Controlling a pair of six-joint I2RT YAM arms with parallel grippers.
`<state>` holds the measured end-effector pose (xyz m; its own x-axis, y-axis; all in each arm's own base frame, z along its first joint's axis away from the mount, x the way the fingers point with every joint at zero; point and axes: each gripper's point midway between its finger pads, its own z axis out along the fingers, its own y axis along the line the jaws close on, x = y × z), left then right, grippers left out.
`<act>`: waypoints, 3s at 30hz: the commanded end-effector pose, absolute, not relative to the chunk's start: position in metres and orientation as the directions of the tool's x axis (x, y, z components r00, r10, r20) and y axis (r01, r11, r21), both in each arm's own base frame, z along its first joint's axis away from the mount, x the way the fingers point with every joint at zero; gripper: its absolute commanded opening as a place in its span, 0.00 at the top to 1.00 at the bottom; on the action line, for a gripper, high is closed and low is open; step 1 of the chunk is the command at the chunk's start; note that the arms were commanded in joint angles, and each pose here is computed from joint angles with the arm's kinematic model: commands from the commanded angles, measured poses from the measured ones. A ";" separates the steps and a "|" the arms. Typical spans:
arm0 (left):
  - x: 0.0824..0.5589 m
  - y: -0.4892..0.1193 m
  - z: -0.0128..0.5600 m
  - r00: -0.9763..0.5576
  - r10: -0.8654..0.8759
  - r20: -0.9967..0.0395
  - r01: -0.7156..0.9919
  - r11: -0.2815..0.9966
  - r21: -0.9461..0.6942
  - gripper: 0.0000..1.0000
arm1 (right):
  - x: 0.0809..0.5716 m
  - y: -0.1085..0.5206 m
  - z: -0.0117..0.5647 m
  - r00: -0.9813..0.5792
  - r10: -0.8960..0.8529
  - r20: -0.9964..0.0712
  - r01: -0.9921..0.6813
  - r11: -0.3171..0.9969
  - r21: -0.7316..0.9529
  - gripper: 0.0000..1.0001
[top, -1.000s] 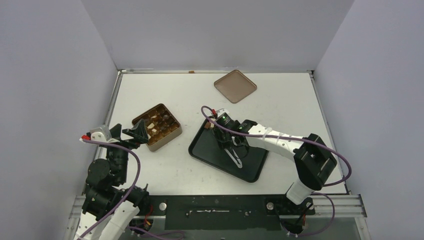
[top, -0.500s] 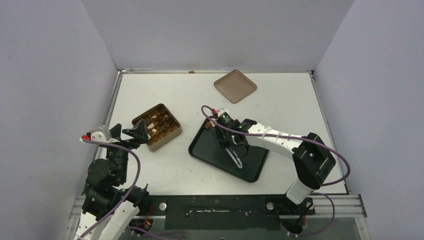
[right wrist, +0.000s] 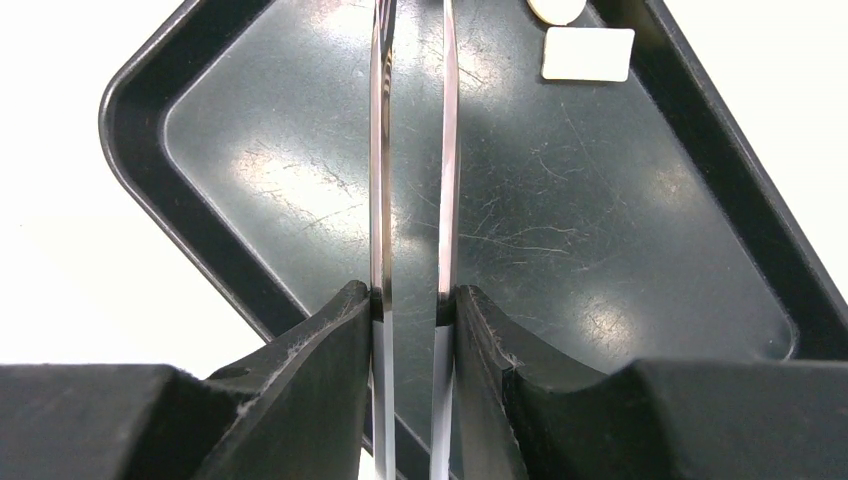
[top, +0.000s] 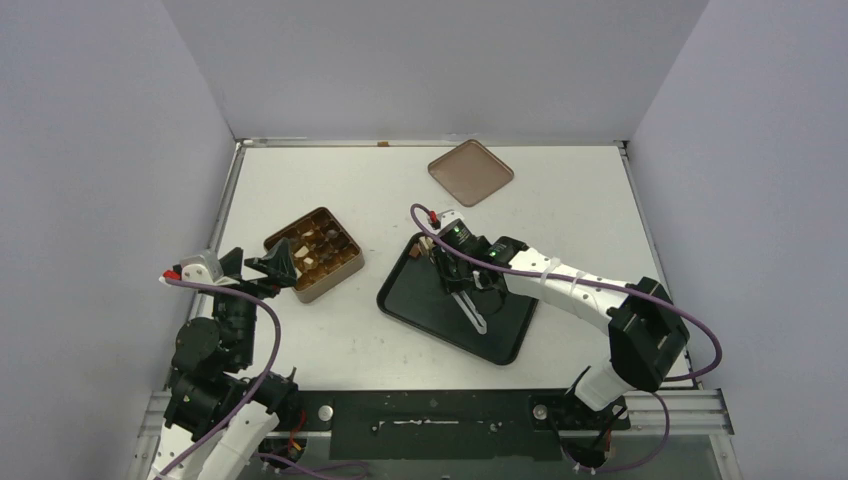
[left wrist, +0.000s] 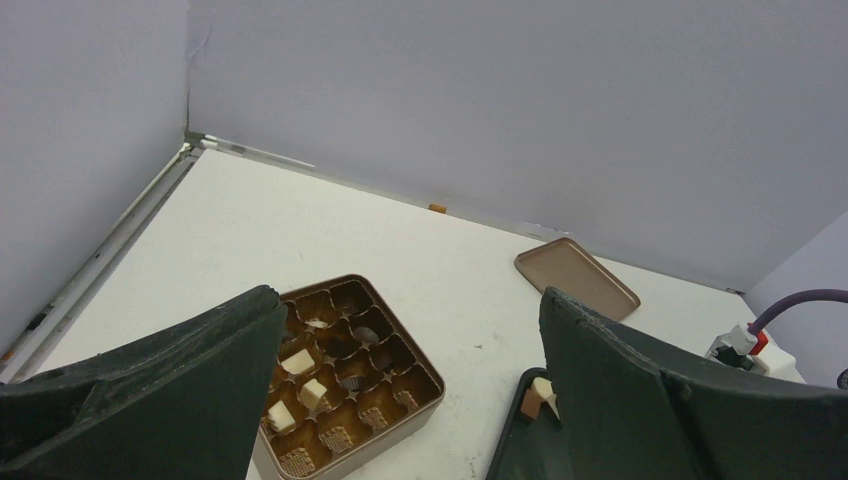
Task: Pack the chocolate
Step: Pick up the fake chocolate from the plate, then place the fake chocolate in the packing box, then pick up the fake chocolate from the plate.
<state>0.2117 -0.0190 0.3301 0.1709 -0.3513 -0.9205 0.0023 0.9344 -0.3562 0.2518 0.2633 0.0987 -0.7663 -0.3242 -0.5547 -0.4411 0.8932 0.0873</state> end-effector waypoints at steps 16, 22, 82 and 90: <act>0.209 -0.017 0.341 0.206 -0.360 -0.910 0.014 0.931 -0.365 0.03 | 0.248 0.396 0.174 -0.614 -0.339 -0.713 -0.636 0.747 0.192 0.81; 0.209 -0.017 0.341 0.208 -0.360 -0.909 0.012 0.931 -0.366 0.03 | 0.256 0.419 0.162 -0.606 -0.366 -0.707 -0.652 0.737 0.178 0.80; 0.212 -0.025 0.337 0.188 -0.355 -0.916 0.041 0.935 -0.354 0.03 | 0.238 0.234 0.138 -0.763 -0.232 -0.603 -0.350 0.933 0.084 0.64; 0.212 -0.025 0.338 0.190 -0.356 -0.915 0.042 0.934 -0.355 0.03 | 0.228 0.215 0.121 -0.796 -0.222 -0.563 -0.312 0.948 0.067 0.62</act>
